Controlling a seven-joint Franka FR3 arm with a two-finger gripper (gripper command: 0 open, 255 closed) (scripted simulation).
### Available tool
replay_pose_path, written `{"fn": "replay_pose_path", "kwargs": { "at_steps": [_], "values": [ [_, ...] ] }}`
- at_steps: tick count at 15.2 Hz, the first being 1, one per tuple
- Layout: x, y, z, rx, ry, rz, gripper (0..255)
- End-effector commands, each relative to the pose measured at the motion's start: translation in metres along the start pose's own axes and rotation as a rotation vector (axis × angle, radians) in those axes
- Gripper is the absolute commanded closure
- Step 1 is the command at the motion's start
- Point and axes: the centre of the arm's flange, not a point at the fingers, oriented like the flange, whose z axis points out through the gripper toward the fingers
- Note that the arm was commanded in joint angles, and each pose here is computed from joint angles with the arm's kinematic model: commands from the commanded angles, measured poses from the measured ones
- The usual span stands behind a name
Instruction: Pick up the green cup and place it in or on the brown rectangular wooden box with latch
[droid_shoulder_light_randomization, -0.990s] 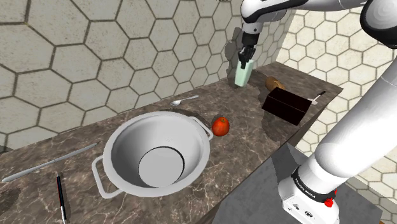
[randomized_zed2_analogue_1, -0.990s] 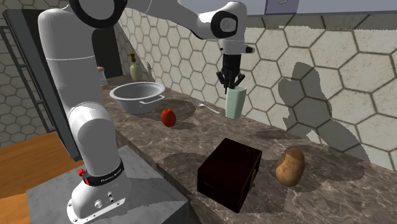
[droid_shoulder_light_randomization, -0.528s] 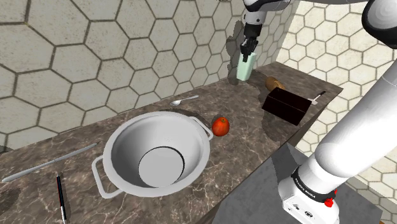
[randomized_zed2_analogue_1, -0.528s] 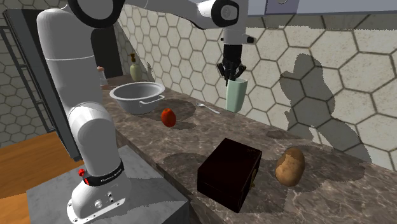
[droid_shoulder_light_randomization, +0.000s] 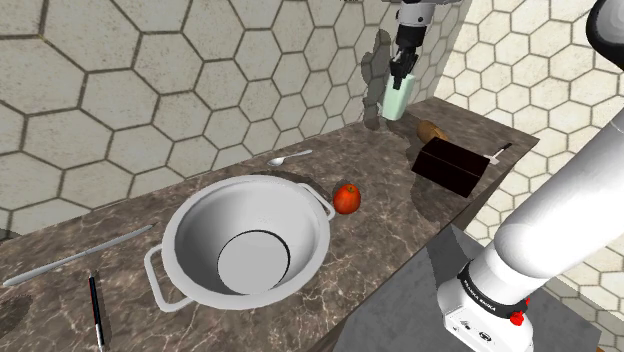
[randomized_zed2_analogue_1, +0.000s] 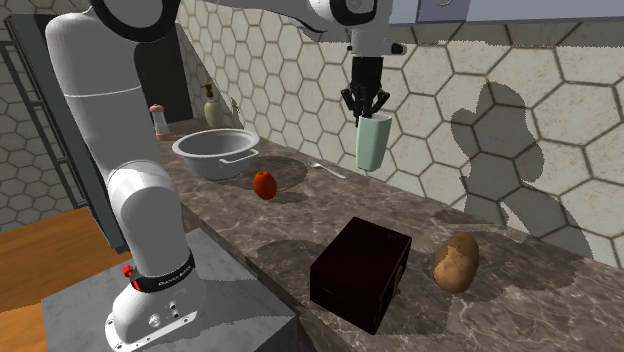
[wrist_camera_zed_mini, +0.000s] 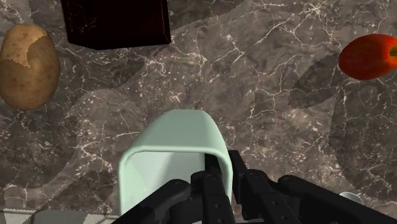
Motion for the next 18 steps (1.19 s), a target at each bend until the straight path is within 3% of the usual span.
{"fn": "replay_pose_path", "kwargs": {
  "at_steps": [1,18],
  "values": [
    [-0.023,0.01,-0.006,0.0,0.0,0.0,255],
    [-0.221,0.111,-0.036,0.0,0.0,0.0,255]
  ]
}}
